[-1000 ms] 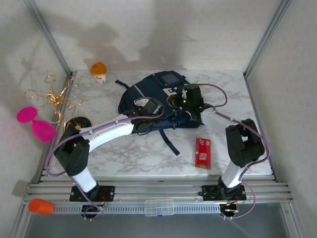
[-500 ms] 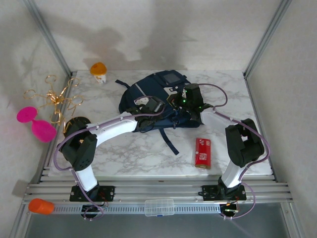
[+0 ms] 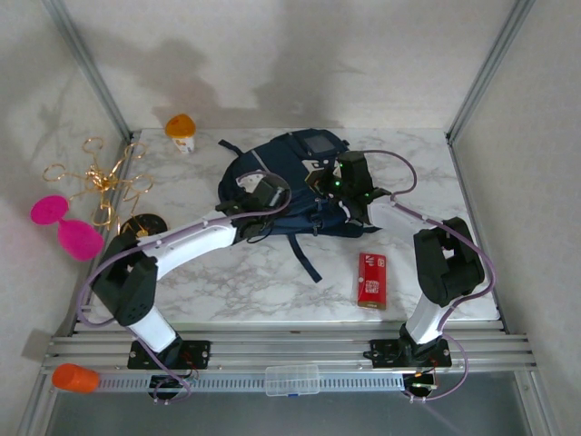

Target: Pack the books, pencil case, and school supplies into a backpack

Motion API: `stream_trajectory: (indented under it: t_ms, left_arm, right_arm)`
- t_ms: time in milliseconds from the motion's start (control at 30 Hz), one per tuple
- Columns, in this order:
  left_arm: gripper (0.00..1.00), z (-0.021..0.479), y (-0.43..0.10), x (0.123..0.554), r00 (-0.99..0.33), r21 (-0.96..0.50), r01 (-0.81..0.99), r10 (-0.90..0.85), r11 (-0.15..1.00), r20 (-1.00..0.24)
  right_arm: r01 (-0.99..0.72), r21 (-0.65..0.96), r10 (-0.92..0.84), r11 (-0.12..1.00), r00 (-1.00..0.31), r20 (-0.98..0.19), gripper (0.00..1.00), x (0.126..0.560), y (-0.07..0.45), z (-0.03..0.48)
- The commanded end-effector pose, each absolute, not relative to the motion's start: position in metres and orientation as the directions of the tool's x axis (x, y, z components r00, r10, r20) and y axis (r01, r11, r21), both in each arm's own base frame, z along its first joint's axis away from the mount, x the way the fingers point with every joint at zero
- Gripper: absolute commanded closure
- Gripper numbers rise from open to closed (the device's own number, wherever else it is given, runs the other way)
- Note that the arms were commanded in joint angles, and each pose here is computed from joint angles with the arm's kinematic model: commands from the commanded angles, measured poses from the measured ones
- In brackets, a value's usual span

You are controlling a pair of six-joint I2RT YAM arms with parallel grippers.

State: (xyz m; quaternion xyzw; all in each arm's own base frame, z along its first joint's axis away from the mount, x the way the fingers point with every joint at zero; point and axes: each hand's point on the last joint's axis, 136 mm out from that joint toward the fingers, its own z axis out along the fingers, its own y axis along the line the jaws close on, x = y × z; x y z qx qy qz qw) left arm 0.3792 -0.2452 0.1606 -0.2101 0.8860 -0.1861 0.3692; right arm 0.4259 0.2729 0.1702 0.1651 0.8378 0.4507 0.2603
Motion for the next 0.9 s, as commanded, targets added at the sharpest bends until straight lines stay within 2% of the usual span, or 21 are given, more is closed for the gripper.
stream_trajectory:
  t_ms: [0,133,233,433,567,600,633,767,867]
  left_arm:
    - [1.0,0.172,-0.217,0.373,-0.667,-0.379,-0.159,-0.382,0.912,-0.64]
    - [1.0,0.155,-0.211,0.35,-0.764,-0.253,-0.047,-0.198,0.966,-0.614]
    - [1.0,0.143,-0.217,0.338,-0.807,-0.233,0.019,-0.123,0.972,-0.578]
    - [1.0,0.147,-0.288,0.315,-0.843,-0.391,0.145,-0.094,0.909,-0.53]
    - [1.0,0.15,-0.324,0.323,-0.834,-0.449,0.118,-0.158,0.886,-0.529]
    - [1.0,0.146,-0.323,0.329,-0.829,-0.437,0.092,-0.174,0.895,-0.531]
    - [1.0,0.141,-0.318,0.335,-0.825,-0.402,0.059,-0.182,0.914,-0.534]
    - [1.0,0.136,-0.308,0.345,-0.816,-0.331,0.029,-0.169,0.943,-0.553]
    - [1.0,0.135,-0.317,0.344,-0.821,-0.374,0.059,-0.168,0.925,-0.546]
  right_arm:
    - [-0.082,0.845,0.462,0.529,-0.807,-0.367,1.0,0.429,0.272,0.209]
    - [-0.131,0.841,0.406,0.525,-0.829,-0.383,1.0,0.438,0.263,0.217]
    - [-0.179,0.787,0.333,0.59,-0.834,-0.44,1.0,0.446,0.262,0.218]
    - [-0.22,0.634,0.221,0.742,-0.812,-0.54,1.0,0.473,0.246,0.207]
    - [-0.173,0.654,0.234,0.736,-0.842,-0.486,0.99,0.482,0.242,0.197]
    - [-0.165,0.647,0.233,0.744,-0.844,-0.483,0.78,0.478,0.242,0.197]
    - [-0.161,0.636,0.232,0.755,-0.842,-0.488,0.67,0.473,0.24,0.198]
    - [-0.078,0.679,0.298,0.73,-0.857,-0.419,0.44,0.438,0.231,0.195]
    - [-0.016,0.742,0.342,0.67,-0.881,-0.328,0.44,0.406,0.246,0.184]
